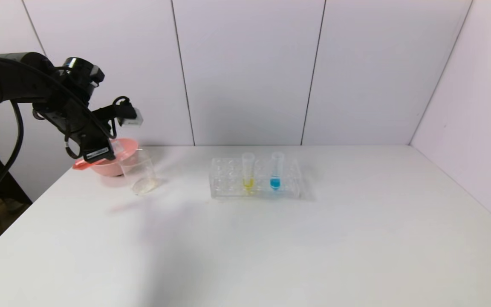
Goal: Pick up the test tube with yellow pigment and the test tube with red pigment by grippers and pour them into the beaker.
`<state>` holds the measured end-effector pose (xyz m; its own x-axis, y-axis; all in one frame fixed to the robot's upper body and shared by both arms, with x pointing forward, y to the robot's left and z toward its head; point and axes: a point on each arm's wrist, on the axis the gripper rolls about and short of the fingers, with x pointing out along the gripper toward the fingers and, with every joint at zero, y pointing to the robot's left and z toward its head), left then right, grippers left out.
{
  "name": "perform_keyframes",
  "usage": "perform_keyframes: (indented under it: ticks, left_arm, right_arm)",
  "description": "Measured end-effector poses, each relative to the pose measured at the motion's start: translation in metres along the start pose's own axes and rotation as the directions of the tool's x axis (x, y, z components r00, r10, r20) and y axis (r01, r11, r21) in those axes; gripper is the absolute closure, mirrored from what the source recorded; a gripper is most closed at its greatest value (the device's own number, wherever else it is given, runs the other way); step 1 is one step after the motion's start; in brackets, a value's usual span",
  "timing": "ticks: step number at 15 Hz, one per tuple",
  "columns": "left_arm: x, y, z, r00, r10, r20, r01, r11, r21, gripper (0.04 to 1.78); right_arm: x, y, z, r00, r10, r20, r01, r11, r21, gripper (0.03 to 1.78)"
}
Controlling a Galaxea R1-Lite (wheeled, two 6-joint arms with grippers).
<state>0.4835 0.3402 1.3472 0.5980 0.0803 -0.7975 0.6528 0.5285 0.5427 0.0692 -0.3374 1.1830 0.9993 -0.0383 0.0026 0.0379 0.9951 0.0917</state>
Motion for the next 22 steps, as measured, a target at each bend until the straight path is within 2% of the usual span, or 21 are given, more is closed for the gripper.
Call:
perform_keyframes:
  ticks: [8, 15, 20, 22]
  left_arm:
    - [0.020, -0.013, 0.019, 0.987, 0.069, -0.143, -0.061, 0.996, 0.060, 1.38]
    - [0.026, -0.020, 0.029, 0.955, 0.149, -0.257, -0.125, 0.986, 0.108, 1.38]
    - [0.024, -0.031, 0.038, 0.936, 0.171, -0.308, -0.128, 0.980, 0.156, 1.38]
    - [0.023, -0.035, 0.040, 0.919, 0.186, -0.348, -0.130, 0.975, 0.178, 1.38]
  right_arm:
    - [0.000, 0.000, 0.000, 1.000, 0.000, 0.000, 0.000, 1.000, 0.000, 0.10]
    - [0.000, 0.000, 0.000, 1.000, 0.000, 0.000, 0.000, 1.000, 0.000, 0.10]
    - [0.000, 0.000, 0.000, 1.000, 0.000, 0.000, 0.000, 1.000, 0.000, 0.10]
    - [0.000, 0.000, 0.000, 1.000, 0.000, -0.001, 0.000, 1.000, 0.000, 0.10]
